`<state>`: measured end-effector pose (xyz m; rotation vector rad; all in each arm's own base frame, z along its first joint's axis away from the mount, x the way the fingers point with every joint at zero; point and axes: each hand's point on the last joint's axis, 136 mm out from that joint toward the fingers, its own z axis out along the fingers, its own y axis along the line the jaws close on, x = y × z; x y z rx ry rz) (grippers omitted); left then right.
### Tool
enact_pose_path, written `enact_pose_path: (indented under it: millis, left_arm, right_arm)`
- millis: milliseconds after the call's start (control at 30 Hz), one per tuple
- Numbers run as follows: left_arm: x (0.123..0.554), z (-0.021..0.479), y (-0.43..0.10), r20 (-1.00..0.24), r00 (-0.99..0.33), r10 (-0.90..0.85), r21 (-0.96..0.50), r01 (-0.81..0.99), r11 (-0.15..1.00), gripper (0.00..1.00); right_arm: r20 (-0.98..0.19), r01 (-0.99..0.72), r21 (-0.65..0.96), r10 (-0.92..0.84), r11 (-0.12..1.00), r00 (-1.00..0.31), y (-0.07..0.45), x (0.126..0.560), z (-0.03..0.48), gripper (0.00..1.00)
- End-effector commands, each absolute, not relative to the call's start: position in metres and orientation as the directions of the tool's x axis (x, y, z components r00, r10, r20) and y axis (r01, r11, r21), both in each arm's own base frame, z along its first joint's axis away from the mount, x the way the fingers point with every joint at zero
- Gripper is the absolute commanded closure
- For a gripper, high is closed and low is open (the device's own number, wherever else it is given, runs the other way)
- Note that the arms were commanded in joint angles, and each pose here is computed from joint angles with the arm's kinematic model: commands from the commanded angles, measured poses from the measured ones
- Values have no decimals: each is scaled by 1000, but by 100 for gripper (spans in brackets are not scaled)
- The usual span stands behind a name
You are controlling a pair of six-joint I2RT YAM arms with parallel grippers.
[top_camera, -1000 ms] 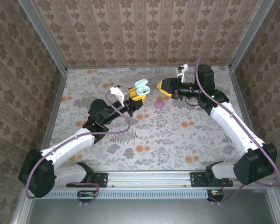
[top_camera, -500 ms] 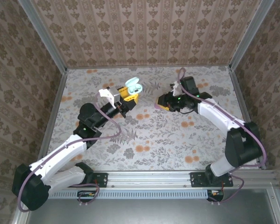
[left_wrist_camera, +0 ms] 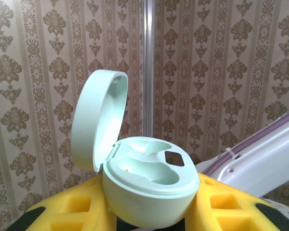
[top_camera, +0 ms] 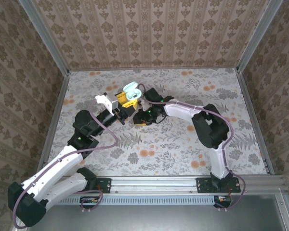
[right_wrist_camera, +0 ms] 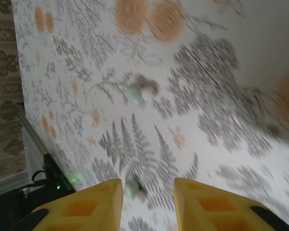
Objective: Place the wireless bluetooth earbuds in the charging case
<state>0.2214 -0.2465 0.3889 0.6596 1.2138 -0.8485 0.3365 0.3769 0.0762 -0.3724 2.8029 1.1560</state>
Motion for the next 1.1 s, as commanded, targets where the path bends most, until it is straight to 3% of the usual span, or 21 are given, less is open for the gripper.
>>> enact_pose_path:
  millis: [0, 533, 1067]
  left_arm:
    - [217, 401, -240, -964, 161, -213, 17, 833, 554, 66]
    - [216, 401, -241, -966, 158, -207, 18, 835, 550, 66]
    - [216, 402, -241, -965, 161, -206, 21, 833, 552, 66]
  right_arm:
    - [-198, -348, 634, -291, 690, -936, 391, 337, 61, 66]
    - [-265, -558, 485, -495, 673, -827, 444, 349, 29, 64]
    - [-229, -731, 255, -695, 633, -681, 432, 332, 4, 68]
